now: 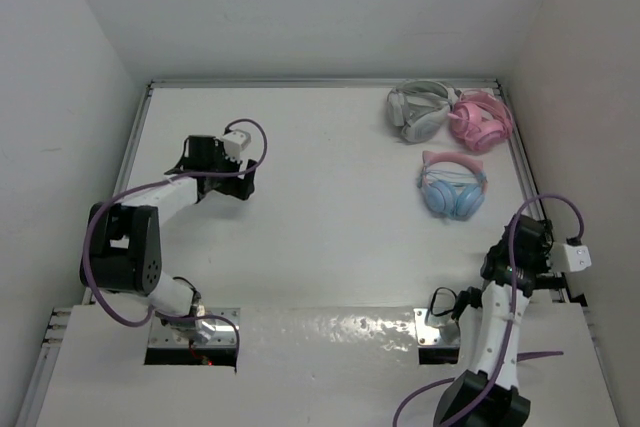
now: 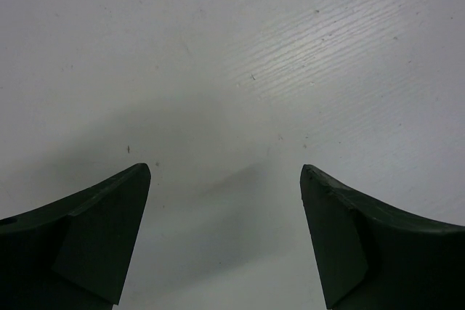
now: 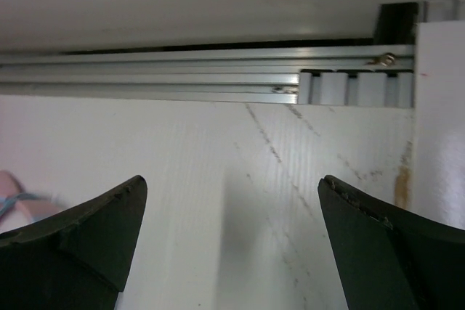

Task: Wrap the headphones

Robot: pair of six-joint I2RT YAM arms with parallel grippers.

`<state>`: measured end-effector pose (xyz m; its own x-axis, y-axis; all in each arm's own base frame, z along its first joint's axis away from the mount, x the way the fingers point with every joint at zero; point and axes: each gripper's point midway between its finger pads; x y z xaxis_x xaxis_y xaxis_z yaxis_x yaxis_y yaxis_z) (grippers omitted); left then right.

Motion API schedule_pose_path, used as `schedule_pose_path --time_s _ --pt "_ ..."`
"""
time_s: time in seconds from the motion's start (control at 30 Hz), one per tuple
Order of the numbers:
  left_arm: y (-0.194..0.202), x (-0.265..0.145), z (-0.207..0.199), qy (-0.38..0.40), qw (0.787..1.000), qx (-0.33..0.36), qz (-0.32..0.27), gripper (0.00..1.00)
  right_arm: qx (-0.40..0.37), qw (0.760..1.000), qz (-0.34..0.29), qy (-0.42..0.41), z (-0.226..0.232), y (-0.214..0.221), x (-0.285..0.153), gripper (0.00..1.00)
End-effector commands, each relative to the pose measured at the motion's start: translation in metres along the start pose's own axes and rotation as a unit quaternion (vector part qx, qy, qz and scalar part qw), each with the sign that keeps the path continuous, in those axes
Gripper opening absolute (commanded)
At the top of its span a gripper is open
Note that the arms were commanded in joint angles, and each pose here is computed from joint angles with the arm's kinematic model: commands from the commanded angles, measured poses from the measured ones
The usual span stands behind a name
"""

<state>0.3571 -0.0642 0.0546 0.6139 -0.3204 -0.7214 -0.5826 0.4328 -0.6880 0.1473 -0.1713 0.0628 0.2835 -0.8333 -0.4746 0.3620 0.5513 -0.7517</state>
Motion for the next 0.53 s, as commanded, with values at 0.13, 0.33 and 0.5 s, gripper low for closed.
schedule_pose_path --time_s 0.13,0.33,0.5 --pt "0.002 0.018 0.008 -0.021 0.998 -0.005 -0.051 0.8 0.017 0.994 -0.008 0.11 -0.012 -0.027 -0.013 0.99" --pt "0.006 0.017 0.014 -0.04 0.998 -0.007 -0.045 0.8 -0.01 0.994 0.025 0.107 -0.004 -0.019 -0.012 0.99" --pt "0.002 0.014 0.016 -0.041 0.998 -0.007 -0.049 0.8 0.004 0.997 0.029 0.066 0.002 -0.009 -0.009 0.99"
Point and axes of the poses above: each gripper's point midway between its finger pads, its own x axis out along the fingers, its own z axis along the line the jaws close on, y = z × x, and after that the axes turned 10 degrees about x, right-handed
